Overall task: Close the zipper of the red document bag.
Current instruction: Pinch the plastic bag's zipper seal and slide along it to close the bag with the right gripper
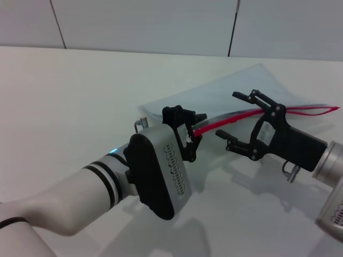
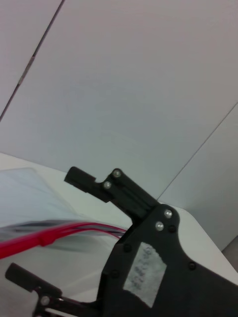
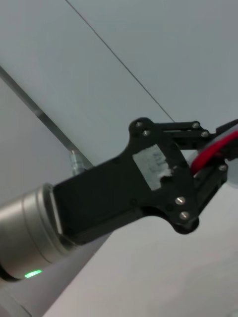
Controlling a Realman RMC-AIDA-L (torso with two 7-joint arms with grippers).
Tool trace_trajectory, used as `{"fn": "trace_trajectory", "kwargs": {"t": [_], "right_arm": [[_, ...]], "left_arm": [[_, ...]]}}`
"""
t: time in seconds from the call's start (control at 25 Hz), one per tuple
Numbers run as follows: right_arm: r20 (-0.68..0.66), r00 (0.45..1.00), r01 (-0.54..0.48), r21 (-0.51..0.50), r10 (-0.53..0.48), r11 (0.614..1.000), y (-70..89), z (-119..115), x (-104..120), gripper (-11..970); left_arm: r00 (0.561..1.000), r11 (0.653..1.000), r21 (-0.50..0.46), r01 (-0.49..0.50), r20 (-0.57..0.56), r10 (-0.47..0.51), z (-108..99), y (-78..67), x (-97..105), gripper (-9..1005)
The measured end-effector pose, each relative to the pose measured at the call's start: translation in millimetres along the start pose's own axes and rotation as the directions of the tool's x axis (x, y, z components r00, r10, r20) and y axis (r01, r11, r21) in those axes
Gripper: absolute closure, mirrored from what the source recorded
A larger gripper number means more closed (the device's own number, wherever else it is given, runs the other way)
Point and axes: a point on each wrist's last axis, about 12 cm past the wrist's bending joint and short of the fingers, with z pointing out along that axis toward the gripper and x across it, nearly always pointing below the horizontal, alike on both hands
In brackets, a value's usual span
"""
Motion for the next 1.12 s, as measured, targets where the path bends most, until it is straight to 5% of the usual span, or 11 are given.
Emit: {"fn": "trace_trajectory", "kwargs": {"t": [0.56,0.76,1.12], "right_arm": [[-0.021,0.999,0.042,-0.002,-0.042,0.999,1.1,1.7,1.8,262],[-0.036,0.998,0.060,-0.016,-0.061,0.998,4.2,6.1,1.9,503],[-0.034,0.997,0.074,-0.022,-0.075,0.997,5.3,7.1,1.4,754]], "left_arm": [[1.000,1.000,0.000,-0.002,-0.001,0.002,-0.3,-0.1,0.4,941],[1.000,1.000,0.003,-0.003,-0.003,0.003,-0.2,-0.4,0.6,942],[1.000,1.000,0.006,-0.002,-0.005,0.002,0.0,-0.6,0.9,942]]}}
